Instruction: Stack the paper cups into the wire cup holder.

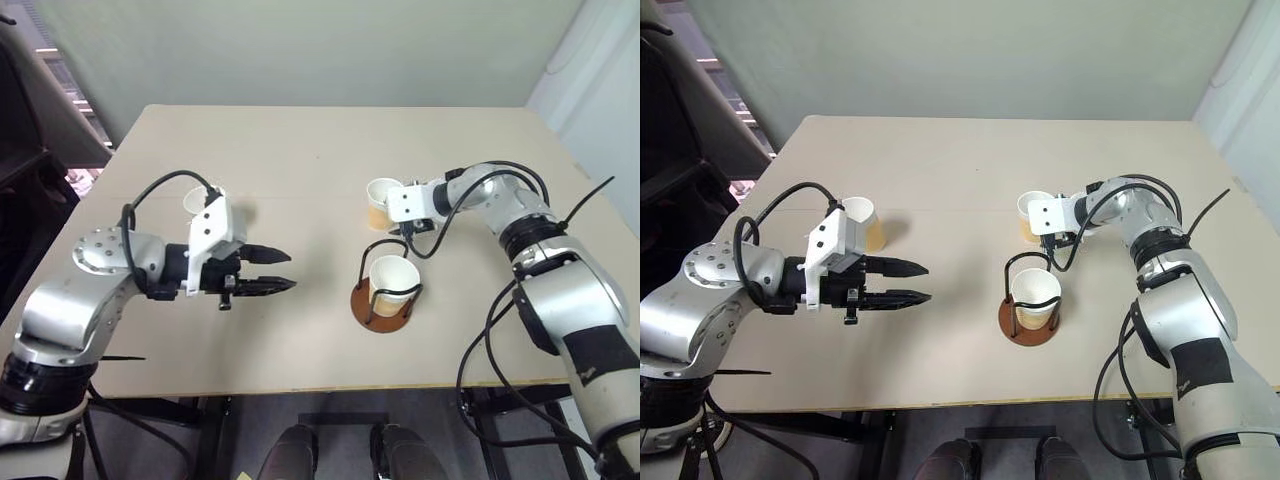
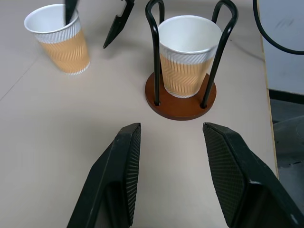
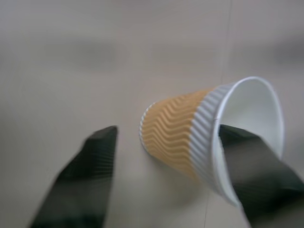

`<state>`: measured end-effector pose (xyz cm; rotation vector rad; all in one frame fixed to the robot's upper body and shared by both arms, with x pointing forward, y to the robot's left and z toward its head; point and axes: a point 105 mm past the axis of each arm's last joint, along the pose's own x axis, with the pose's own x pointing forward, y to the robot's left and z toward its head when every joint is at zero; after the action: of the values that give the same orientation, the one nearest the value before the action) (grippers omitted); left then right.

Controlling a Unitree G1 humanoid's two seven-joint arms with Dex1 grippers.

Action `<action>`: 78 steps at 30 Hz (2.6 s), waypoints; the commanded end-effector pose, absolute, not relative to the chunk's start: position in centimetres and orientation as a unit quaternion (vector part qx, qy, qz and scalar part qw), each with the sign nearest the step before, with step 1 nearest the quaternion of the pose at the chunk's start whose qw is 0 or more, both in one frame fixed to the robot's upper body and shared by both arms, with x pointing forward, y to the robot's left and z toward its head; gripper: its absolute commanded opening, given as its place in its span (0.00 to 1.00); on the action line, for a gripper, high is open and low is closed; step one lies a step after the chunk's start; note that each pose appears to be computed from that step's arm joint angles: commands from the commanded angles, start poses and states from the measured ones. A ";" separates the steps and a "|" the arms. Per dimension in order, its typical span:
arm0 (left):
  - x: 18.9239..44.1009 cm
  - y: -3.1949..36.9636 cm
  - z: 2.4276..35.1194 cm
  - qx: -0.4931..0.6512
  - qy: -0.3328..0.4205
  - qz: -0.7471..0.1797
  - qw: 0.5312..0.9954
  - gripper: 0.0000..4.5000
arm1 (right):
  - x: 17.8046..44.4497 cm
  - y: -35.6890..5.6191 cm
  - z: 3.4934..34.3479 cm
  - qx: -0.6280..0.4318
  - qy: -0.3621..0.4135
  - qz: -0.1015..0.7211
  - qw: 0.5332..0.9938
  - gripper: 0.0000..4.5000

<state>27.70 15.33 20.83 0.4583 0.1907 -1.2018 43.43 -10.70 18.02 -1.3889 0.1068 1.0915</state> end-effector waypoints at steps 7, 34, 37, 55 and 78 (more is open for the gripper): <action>27.6 15.3 21.9 0.228 0.070 -0.559 0.794 0.49 | 43.6 -10.5 20.8 -0.610 0.010 0.464 0.643 0.01; 28.7 13.4 21.9 0.236 0.056 -0.621 0.745 0.49 | 25.7 -12.3 27.0 -0.436 0.018 0.682 0.587 0.01; 28.6 13.5 21.8 0.236 0.057 -0.619 0.747 0.49 | 25.8 -11.8 26.5 -0.443 0.016 0.681 0.583 0.01; 29.0 14.5 22.2 0.245 0.058 -0.600 0.759 0.49 | 26.9 -12.2 25.8 -0.465 0.036 0.665 0.584 0.60; 41.8 26.6 23.4 0.485 0.152 -0.289 0.811 0.49 | 26.3 -14.9 30.8 -0.136 -0.081 0.568 0.808 1.00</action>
<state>41.37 26.22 22.65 1.0136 0.3444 -0.6619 27.01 -14.76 29.71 -0.2670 -0.1210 1.2299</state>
